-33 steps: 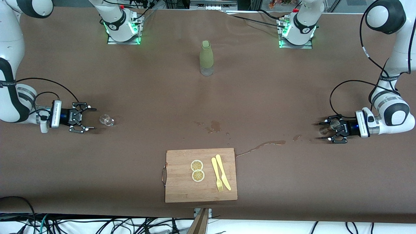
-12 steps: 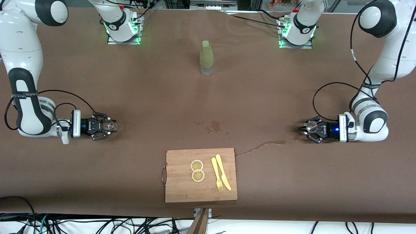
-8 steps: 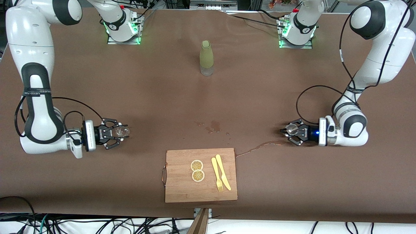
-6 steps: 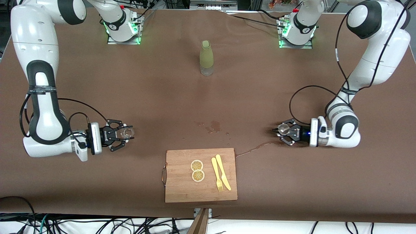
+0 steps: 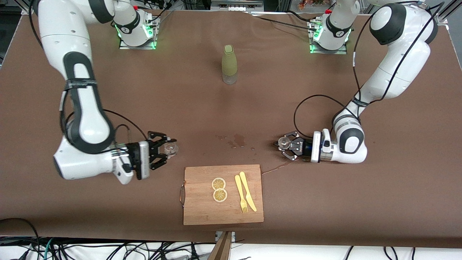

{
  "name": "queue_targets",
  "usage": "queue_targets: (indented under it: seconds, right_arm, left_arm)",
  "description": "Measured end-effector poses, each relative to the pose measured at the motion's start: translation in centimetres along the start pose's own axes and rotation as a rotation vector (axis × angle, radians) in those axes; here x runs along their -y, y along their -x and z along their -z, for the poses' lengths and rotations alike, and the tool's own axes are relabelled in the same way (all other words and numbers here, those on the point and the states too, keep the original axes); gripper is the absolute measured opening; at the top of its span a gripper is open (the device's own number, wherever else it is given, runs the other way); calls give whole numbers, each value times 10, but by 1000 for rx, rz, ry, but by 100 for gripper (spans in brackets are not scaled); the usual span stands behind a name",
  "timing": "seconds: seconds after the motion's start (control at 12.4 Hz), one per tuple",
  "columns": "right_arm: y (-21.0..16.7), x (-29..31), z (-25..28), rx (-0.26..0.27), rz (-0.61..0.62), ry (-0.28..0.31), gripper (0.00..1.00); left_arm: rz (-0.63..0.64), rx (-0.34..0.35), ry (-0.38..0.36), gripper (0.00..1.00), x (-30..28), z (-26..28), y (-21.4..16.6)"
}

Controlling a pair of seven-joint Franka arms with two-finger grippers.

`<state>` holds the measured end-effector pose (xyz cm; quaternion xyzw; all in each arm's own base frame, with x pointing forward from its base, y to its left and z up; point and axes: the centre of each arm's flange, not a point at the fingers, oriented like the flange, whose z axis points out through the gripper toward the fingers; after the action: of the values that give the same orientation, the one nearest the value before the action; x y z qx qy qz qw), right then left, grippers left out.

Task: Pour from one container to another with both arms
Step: 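Lift the jigger with the left gripper while the right gripper lifts the beaker, then bring the jigger over the beaker rim with the left gripper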

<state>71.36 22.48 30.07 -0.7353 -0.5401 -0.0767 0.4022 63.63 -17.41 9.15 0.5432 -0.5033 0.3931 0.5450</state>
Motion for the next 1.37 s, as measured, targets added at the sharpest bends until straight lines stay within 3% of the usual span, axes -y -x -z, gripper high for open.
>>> queue_targets:
  seconds: [0.48,0.81,1.37]
  right_arm:
    - [-79,43,-71,198,-159,145,49]
    - [-116,77,-108,324,-221,250,49]
    - [-153,116,-161,398,-299,413,49]
  left_arm:
    - [10,-2,-24,9,-1,-56,-9]
    - [7,41,-41,9,-4,-87,-10]
    - [-16,81,-55,9,-12,-142,-8]
